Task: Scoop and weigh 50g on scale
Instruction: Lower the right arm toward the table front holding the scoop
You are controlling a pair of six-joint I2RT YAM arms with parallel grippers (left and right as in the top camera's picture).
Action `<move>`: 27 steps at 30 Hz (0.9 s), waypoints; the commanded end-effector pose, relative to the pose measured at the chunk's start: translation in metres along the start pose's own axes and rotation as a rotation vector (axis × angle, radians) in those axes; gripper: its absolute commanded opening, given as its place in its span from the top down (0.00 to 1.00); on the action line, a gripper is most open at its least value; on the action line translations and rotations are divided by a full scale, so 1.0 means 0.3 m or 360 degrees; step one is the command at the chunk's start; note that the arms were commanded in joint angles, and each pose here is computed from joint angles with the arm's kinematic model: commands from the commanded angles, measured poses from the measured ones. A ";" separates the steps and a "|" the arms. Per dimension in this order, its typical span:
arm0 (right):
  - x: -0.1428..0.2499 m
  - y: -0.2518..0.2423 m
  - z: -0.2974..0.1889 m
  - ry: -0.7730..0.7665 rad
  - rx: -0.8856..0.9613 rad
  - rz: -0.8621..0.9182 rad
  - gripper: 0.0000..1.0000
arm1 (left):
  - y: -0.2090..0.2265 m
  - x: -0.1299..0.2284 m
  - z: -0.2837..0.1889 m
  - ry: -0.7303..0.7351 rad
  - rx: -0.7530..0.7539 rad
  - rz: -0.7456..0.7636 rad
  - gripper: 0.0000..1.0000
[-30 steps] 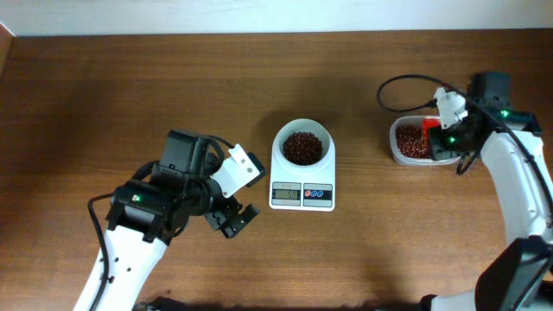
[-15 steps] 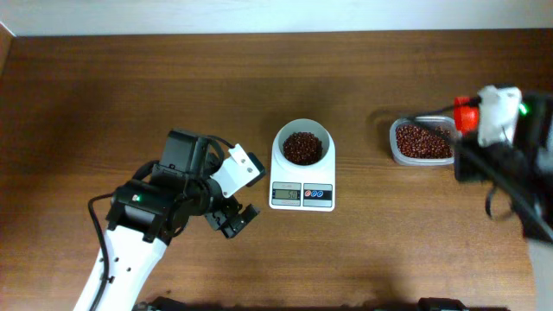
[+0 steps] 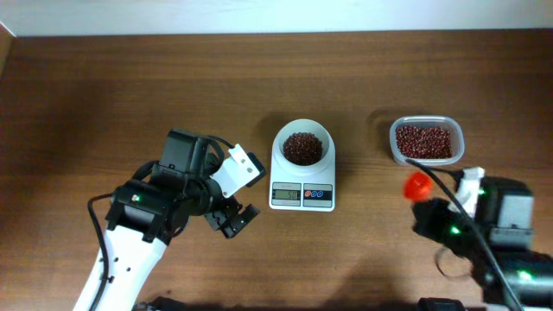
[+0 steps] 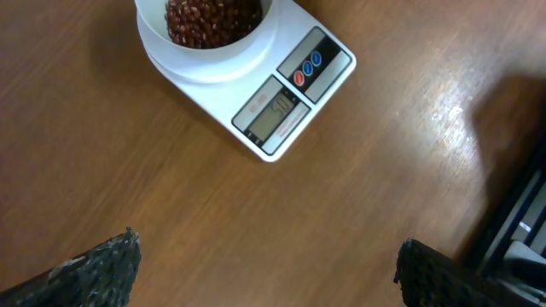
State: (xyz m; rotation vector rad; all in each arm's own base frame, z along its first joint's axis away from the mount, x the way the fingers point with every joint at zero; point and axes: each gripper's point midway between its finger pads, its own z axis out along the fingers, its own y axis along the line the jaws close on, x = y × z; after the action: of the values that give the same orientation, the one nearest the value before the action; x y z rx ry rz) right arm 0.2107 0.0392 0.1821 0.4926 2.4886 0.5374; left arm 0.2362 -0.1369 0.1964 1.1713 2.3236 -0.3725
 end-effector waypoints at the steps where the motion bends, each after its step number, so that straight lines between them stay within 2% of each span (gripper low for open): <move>1: 0.111 -0.035 0.124 0.0163 -0.0080 0.0207 0.96 | 0.000 -0.018 -0.019 -0.0041 -0.0007 0.0034 0.01; 7: 0.188 -0.131 0.256 0.0180 -0.0029 0.0241 0.96 | 0.000 -0.018 -0.019 -0.0041 -0.0007 0.0034 0.01; 9: 0.208 -0.190 0.278 0.0165 0.0092 0.0366 0.96 | 0.000 -0.018 -0.019 -0.0041 -0.0007 0.0034 0.01; 14: 0.219 -0.256 0.281 0.0125 0.0256 0.0515 0.96 | 0.000 -0.018 -0.019 -0.0041 -0.0006 0.0034 0.01; 19: 0.211 -0.295 0.275 0.0078 0.0357 0.0543 0.96 | 0.000 -0.018 -0.019 -0.0041 -0.0007 0.0034 0.01; 27: 0.216 -0.306 0.272 0.0074 0.0388 0.0596 0.96 | 0.000 -0.018 -0.019 -0.0041 -0.0007 0.0034 0.01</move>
State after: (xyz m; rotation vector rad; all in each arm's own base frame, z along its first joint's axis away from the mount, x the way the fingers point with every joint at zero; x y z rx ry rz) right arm 0.1910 0.0175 0.0539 1.0320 2.5240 0.4419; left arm 0.2363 -0.1370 0.1966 1.1708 2.3228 -0.3732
